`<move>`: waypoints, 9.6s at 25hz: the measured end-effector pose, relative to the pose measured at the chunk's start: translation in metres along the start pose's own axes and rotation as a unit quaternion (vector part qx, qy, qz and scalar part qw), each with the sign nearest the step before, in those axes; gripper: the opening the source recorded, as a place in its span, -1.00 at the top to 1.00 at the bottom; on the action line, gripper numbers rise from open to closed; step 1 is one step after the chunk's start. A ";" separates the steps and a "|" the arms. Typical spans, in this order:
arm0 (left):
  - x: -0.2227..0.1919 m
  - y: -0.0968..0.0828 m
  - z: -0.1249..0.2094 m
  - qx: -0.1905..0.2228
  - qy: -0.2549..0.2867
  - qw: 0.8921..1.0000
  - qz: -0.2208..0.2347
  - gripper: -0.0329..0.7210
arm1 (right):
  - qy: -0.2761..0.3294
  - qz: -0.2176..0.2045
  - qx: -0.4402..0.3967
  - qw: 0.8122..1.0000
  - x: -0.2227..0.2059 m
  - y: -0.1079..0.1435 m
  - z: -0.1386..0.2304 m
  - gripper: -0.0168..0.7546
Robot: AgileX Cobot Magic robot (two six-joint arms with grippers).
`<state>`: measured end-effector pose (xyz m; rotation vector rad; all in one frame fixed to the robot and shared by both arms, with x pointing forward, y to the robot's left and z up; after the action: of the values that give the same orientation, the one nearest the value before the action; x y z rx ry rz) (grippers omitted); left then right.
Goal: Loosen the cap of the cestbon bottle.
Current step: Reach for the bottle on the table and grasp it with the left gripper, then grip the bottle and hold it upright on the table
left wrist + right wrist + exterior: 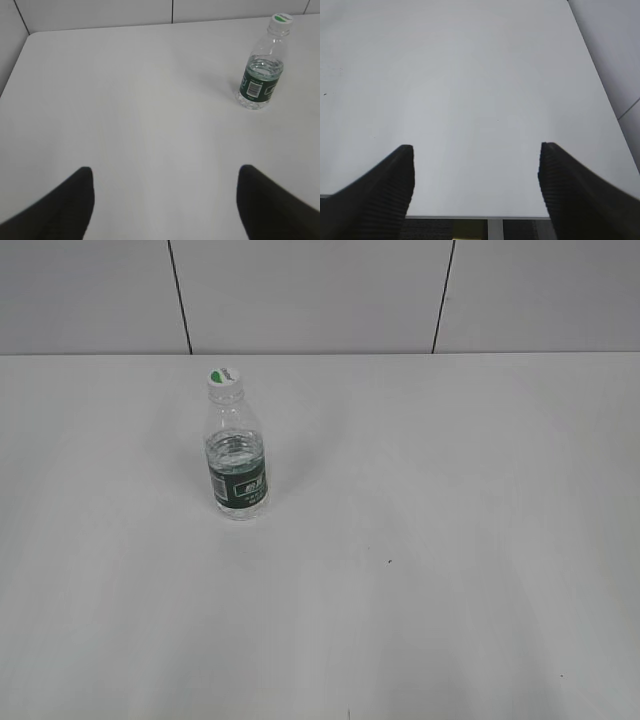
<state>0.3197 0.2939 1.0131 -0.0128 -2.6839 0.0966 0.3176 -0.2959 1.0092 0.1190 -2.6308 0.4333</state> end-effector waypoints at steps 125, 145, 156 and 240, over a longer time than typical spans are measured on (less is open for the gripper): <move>-0.283 -0.148 0.083 -0.119 -0.016 0.938 0.324 -0.46 | 0.000 0.000 0.000 1.000 0.000 0.000 0.000 -0.57; -0.334 -0.162 0.069 -0.079 -0.035 0.941 0.328 -0.59 | 0.000 0.000 0.000 1.000 0.000 0.000 0.000 -0.57; -0.355 -0.176 0.067 -0.056 -0.036 0.933 0.355 -0.60 | 0.000 0.000 0.000 1.000 0.000 0.000 0.000 -0.57; -0.308 -0.290 0.094 -0.116 0.000 0.814 0.569 -0.16 | 0.000 0.000 0.000 1.000 0.000 0.000 0.000 -0.57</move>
<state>0.5574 -0.0089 0.8140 -1.6653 -2.2636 0.1251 0.3176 -0.2961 1.0092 0.1180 -2.6306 0.4341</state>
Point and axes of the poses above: a point on each arm's last joint axis where the gripper is mounted, x pointing back along that axis away from the gripper, y along the wrist's bending axis when the last joint is at zero, z = x × y, the point moved 10 cm from there along -x, pointing out along that axis toward the gripper, and after that the axes turned 6 degrees about x, right-handed, at the moved point
